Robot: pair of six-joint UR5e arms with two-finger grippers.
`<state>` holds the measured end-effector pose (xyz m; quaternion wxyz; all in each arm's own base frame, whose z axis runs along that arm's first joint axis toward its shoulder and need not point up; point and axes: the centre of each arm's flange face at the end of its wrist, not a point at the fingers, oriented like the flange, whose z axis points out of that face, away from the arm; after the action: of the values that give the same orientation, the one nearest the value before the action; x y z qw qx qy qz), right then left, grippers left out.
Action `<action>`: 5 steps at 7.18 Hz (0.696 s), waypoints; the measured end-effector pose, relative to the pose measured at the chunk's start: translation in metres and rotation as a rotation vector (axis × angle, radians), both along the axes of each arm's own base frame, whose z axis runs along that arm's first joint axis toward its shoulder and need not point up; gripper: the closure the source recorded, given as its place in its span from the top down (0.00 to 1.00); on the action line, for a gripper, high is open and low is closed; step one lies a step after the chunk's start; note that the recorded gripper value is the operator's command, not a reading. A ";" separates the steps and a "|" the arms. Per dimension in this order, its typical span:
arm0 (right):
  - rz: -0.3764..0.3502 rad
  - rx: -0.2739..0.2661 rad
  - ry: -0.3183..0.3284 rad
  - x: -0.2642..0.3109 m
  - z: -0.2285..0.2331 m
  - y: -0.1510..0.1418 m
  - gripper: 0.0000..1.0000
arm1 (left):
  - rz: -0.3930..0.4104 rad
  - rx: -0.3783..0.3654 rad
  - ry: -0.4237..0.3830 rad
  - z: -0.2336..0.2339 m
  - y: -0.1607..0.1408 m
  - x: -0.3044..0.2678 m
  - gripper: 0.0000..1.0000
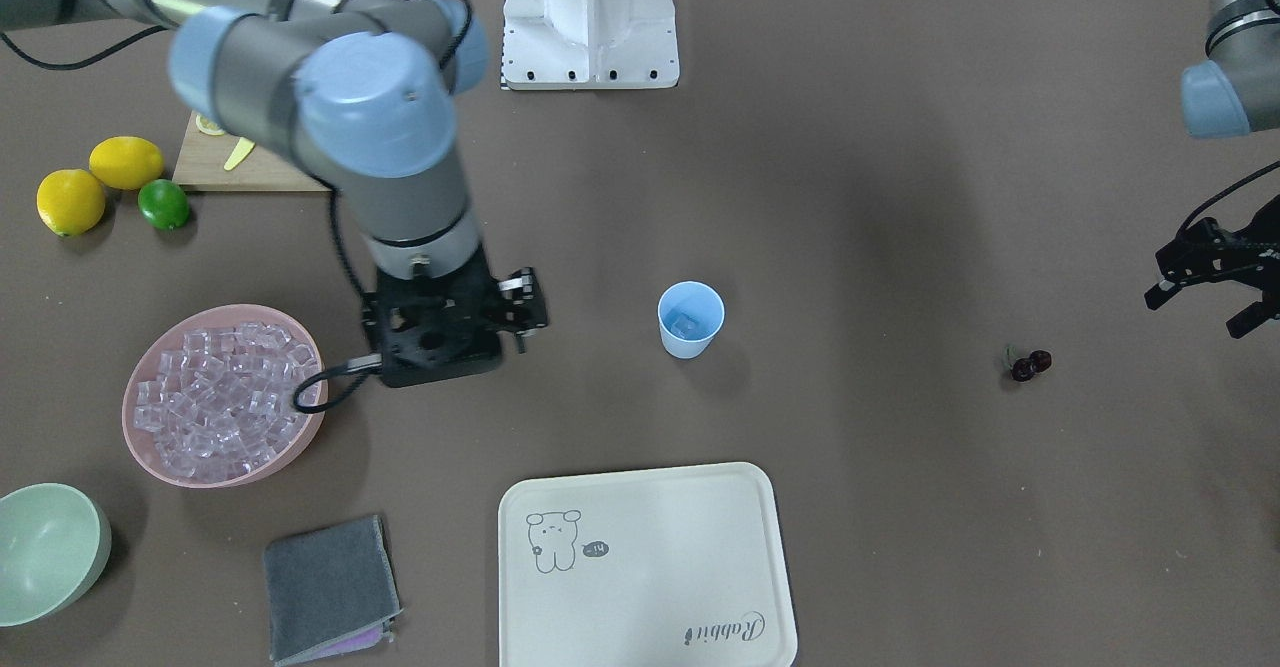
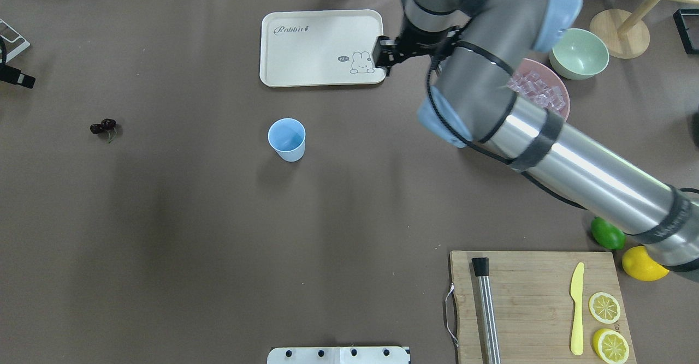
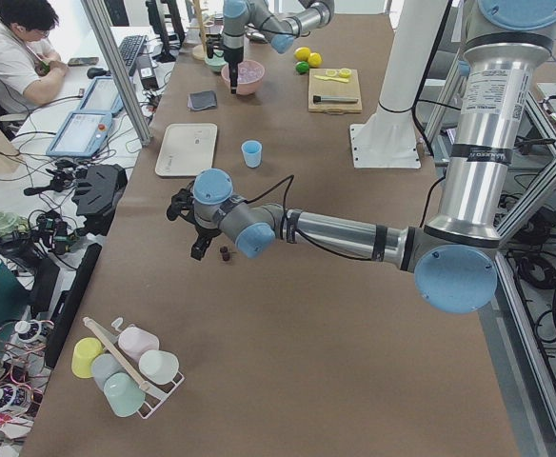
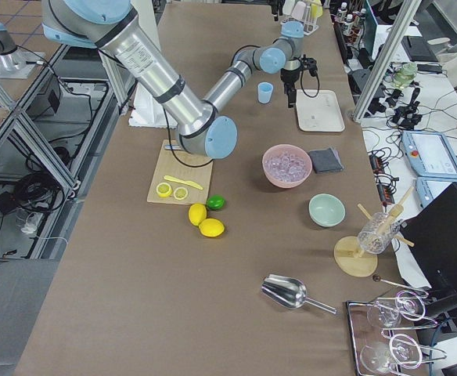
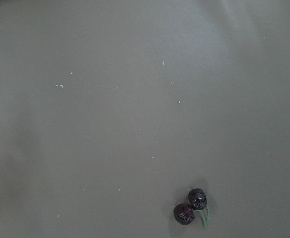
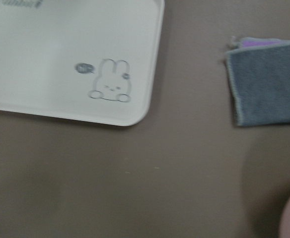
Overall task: Put ice and cherries in cup
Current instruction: 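Release the ice cube into the cup and withdraw the right gripper, then grasp a second ice cube from the pink bowl with the right gripper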
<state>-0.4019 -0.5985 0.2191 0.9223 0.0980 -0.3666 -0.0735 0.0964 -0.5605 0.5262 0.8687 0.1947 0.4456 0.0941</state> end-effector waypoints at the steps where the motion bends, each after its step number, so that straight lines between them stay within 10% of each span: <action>1: -0.063 0.043 0.047 0.037 0.060 0.003 0.98 | -0.009 0.003 0.010 0.004 0.006 -0.001 0.98; 5: -0.199 0.131 0.131 0.089 0.154 0.000 0.97 | -0.036 0.009 0.047 0.005 0.015 0.000 0.98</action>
<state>-0.3129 -0.5980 0.3735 0.9239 0.1161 -0.3081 -0.1949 0.0962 -0.5450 0.5308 0.8588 0.2086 0.4618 0.0759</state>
